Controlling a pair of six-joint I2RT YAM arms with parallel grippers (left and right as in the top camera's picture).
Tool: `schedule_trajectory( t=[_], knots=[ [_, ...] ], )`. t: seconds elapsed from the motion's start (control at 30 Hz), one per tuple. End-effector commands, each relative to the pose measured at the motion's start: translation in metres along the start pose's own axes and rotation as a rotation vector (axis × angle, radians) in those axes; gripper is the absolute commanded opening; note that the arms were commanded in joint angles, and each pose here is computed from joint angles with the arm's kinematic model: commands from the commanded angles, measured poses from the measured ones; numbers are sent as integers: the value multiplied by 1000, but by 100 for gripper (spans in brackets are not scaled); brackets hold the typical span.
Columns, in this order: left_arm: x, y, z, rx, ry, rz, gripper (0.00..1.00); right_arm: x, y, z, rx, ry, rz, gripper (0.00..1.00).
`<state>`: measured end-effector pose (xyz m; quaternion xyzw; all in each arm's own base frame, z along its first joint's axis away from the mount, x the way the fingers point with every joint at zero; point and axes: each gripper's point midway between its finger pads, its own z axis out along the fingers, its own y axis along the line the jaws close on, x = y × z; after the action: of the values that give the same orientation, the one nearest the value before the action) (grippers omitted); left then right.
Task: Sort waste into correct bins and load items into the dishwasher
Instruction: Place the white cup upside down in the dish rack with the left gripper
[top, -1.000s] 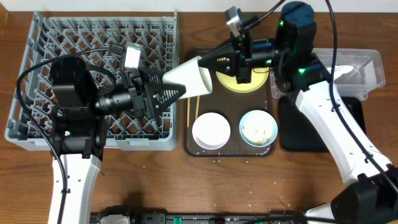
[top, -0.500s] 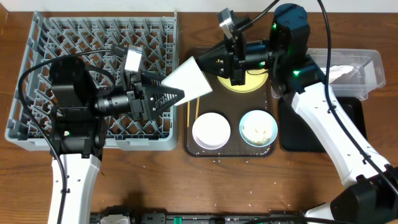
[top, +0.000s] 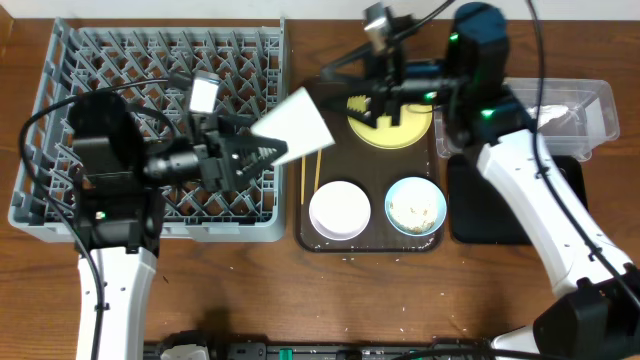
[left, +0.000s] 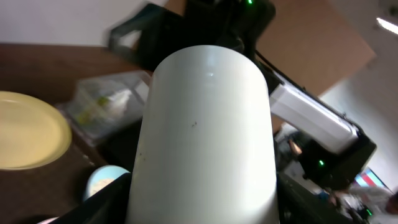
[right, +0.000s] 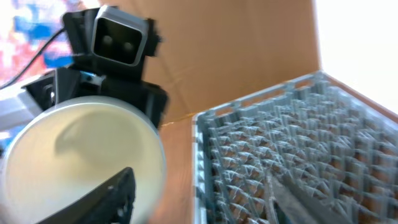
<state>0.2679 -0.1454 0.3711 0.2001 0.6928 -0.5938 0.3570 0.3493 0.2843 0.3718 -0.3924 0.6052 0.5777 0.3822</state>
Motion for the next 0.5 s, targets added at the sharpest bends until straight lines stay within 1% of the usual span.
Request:
schedule_trajectory(
  t=[0.0, 0.03, 0.17, 0.23, 0.3, 0.33, 0.43, 0.47],
  knots=[
    [-18, 8, -20, -71, -72, -50, 52, -14, -12, -25, 76, -36, 37, 75],
    [-23, 14, -28, -104, -102, -77, 52, -12, -17, -28, 98, -37, 69, 82],
    [-39, 36, -58, -214, -216, -171, 52, 4, -36, -29, 206, -20, 196, 88],
    [-46, 47, -77, -269, -284, -236, 51, 21, -54, -30, 320, 7, 277, 89],
    [-47, 51, -88, -294, -313, -256, 50, 36, -69, -34, 430, 31, 339, 94],
    [-47, 56, -94, -314, -332, -281, 50, 43, -75, -36, 479, 43, 363, 99],
    [-45, 68, -104, -368, -372, -338, 49, 61, -88, -40, 598, 82, 408, 99],
    [-43, 72, -106, -388, -380, -354, 49, 63, -88, -39, 607, 94, 399, 99]
  ],
)
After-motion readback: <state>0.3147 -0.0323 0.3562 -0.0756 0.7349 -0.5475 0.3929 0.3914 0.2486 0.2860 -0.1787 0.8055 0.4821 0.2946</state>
